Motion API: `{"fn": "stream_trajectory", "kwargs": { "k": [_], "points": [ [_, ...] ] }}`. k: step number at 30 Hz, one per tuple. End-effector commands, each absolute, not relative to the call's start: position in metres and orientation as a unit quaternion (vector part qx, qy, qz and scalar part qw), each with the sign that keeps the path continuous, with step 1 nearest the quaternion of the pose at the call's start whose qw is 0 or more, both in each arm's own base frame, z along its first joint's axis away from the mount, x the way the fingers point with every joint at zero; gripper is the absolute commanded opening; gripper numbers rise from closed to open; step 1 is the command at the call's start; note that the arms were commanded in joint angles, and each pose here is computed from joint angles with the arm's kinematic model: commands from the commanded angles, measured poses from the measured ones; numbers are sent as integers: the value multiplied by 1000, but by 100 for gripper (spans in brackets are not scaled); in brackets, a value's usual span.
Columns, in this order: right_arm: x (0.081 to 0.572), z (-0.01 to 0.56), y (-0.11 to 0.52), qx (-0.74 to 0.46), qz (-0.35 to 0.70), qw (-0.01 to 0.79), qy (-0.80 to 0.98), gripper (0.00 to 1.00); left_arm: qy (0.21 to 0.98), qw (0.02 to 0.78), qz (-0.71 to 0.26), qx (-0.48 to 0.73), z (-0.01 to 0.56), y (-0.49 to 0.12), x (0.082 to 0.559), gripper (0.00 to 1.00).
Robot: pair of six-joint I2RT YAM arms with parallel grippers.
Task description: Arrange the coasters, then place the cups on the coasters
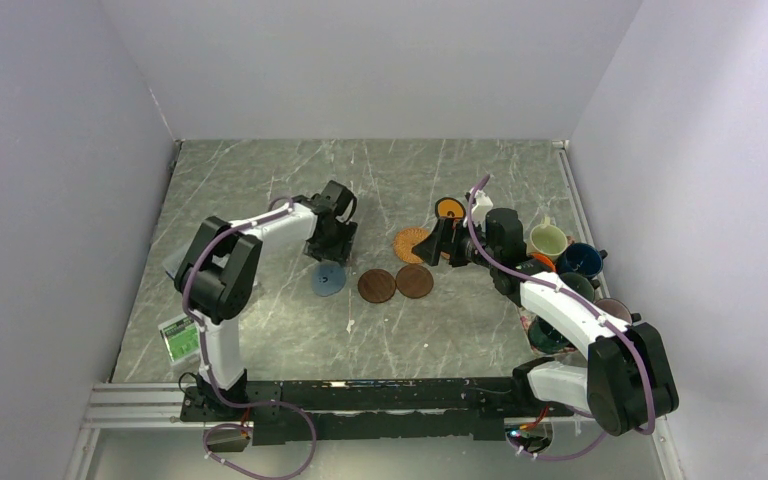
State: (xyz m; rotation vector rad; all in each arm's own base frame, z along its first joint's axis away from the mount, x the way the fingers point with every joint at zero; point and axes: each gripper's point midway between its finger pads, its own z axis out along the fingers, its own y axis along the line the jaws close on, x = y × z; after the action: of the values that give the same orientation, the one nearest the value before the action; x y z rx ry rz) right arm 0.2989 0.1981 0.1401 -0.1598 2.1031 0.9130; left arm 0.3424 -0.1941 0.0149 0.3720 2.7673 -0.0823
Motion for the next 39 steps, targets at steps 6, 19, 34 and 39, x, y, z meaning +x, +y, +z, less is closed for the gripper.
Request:
{"fn": "stream_trajectory", "kwargs": {
  "k": [6, 19, 34, 39],
  "points": [
    [302, 154, 199, -68, 372, 431, 819, 100, 995, 49, -17, 87, -24, -181, 248, 63],
    [301, 156, 200, -68, 375, 431, 818, 100, 998, 33, -28, 47, -20, -194, 186, 63],
    [302, 157, 200, -68, 373, 430, 819, 100, 990, 120, -47, 59, 60, -211, 201, 72],
    [302, 156, 199, -65, 371, 429, 821, 100, 990, 104, -76, 51, 61, -208, 180, 81]
  ]
}}
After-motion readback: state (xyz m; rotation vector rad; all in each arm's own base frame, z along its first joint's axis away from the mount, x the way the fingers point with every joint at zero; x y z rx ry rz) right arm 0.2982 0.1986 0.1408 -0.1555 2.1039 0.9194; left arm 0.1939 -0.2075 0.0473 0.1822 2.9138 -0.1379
